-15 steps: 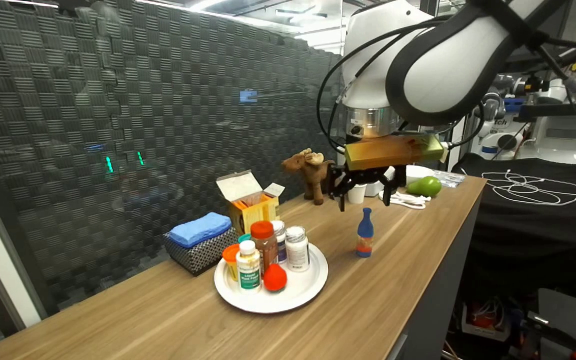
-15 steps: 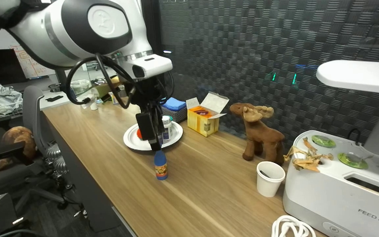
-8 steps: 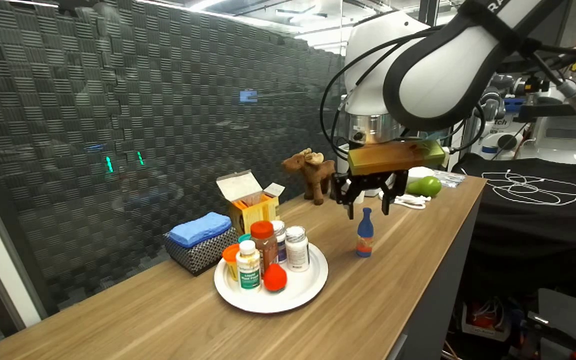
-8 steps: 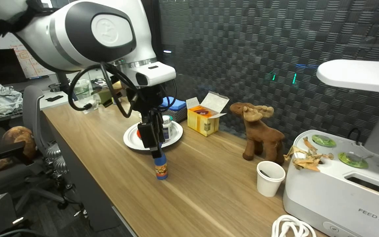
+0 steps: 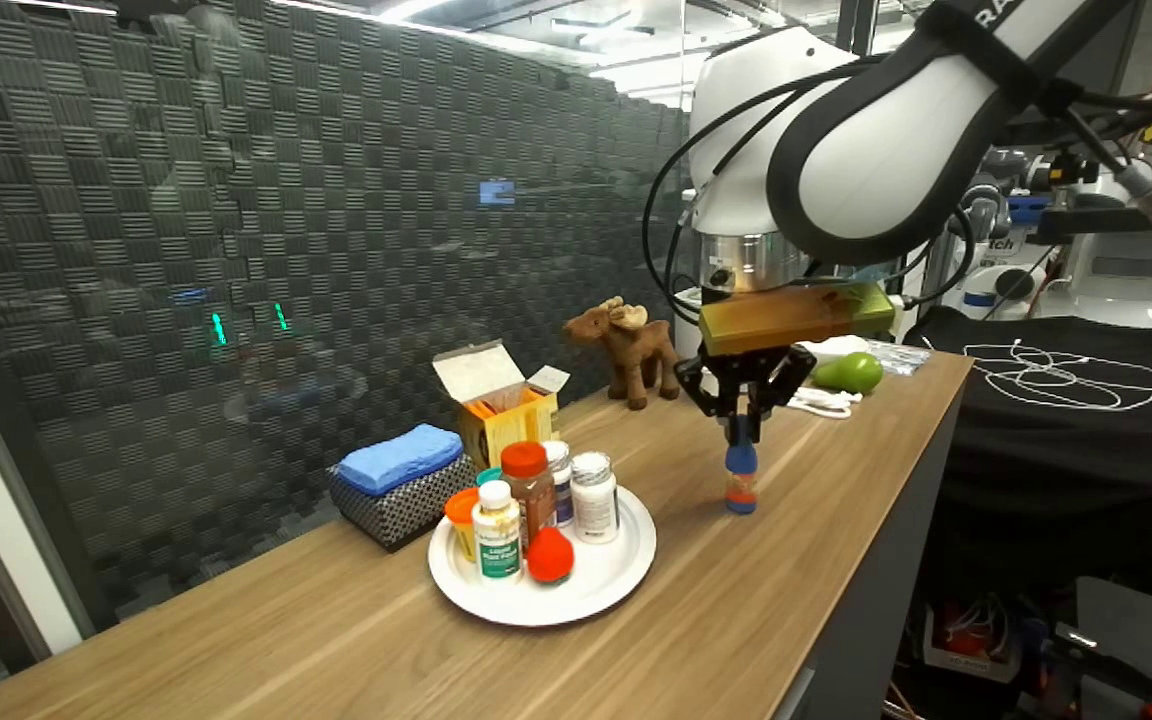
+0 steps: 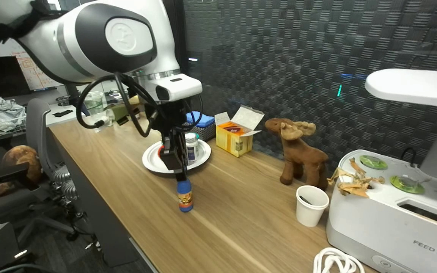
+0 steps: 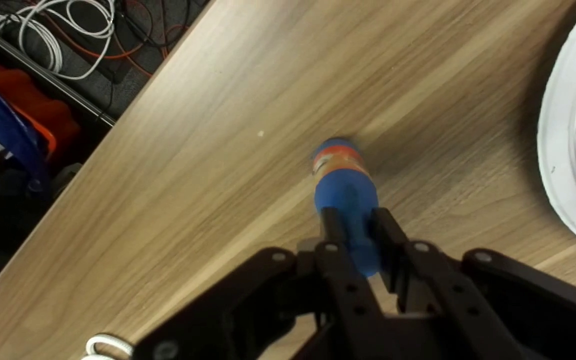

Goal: Put the bottles and orange plushie around the white plate on the white plate

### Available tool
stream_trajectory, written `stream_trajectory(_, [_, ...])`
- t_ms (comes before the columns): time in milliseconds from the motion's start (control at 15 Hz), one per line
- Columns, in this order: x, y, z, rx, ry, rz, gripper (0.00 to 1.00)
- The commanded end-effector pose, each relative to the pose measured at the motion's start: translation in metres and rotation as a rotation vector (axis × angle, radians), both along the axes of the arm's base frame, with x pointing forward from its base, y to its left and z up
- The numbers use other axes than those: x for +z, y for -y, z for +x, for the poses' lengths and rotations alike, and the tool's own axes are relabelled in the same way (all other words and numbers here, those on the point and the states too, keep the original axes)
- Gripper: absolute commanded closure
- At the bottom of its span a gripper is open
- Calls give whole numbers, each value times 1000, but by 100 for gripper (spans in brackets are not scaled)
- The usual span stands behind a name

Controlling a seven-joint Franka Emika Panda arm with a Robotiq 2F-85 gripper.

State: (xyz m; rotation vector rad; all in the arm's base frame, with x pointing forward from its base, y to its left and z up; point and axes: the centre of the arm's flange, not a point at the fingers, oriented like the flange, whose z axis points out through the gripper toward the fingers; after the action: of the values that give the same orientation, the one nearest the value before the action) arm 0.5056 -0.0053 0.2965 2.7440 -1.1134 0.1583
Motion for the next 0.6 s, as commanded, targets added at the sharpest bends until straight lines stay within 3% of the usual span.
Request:
stream_trajectory(0, [10,-2,-4,-2,4,-6,95])
stream_trajectory(533, [54,-50,-8,125,97,-71,95])
